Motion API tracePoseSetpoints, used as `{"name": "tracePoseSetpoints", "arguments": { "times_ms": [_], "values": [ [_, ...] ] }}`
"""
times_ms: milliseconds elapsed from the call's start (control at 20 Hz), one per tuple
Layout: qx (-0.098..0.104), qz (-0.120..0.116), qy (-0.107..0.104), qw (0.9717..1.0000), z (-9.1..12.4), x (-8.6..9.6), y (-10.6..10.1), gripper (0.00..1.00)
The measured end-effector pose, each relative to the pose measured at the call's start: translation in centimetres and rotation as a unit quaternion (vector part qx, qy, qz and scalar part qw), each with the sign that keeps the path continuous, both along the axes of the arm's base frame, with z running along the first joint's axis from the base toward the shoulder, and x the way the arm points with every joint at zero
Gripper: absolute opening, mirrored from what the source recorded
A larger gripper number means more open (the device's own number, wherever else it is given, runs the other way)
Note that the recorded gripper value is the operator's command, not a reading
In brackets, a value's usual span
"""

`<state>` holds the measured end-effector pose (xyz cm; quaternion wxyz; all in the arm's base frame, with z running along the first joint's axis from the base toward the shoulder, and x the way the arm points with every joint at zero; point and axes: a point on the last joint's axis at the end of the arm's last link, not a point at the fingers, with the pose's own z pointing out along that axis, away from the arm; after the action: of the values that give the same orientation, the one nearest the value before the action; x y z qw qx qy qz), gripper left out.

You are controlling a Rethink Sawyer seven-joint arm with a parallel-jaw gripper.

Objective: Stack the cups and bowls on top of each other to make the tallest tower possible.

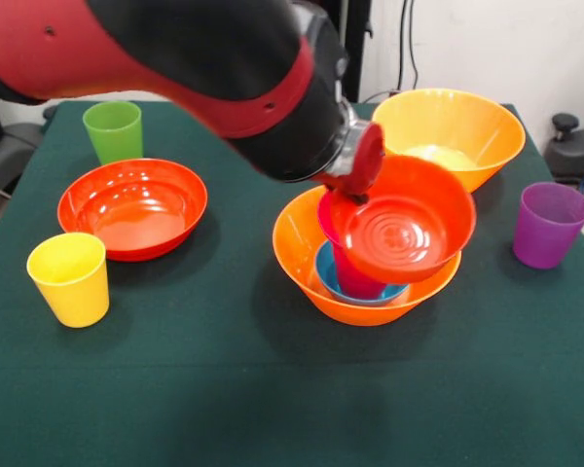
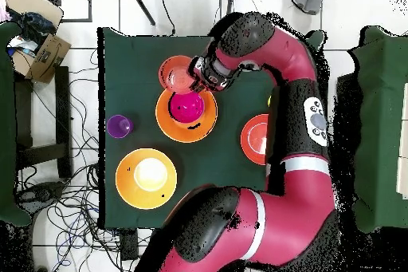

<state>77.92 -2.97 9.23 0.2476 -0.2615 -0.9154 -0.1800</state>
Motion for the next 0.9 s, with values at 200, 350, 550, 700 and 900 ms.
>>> {"name": "tracePoseSetpoints", "arguments": {
  "times_ms": [200, 350, 550, 700, 900],
  "values": [
    [-0.01, -0.005, -0.004, 0.9999, 0.0, 0.7, -1.4, 0.0],
    [-0.018, -0.007, -0.002, 0.9998, 0.4, 0.8, -2.4, 0.0],
    [-0.03, -0.011, 0.002, 0.9995, 0.6, 0.5, -3.5, 0.0],
    [-0.038, -0.012, 0.009, 0.9992, 1.1, -0.2, -4.2, 0.0],
    [-0.044, -0.011, 0.021, 0.9988, 2.1, -1.3, -4.3, 0.0]
  ]
}}
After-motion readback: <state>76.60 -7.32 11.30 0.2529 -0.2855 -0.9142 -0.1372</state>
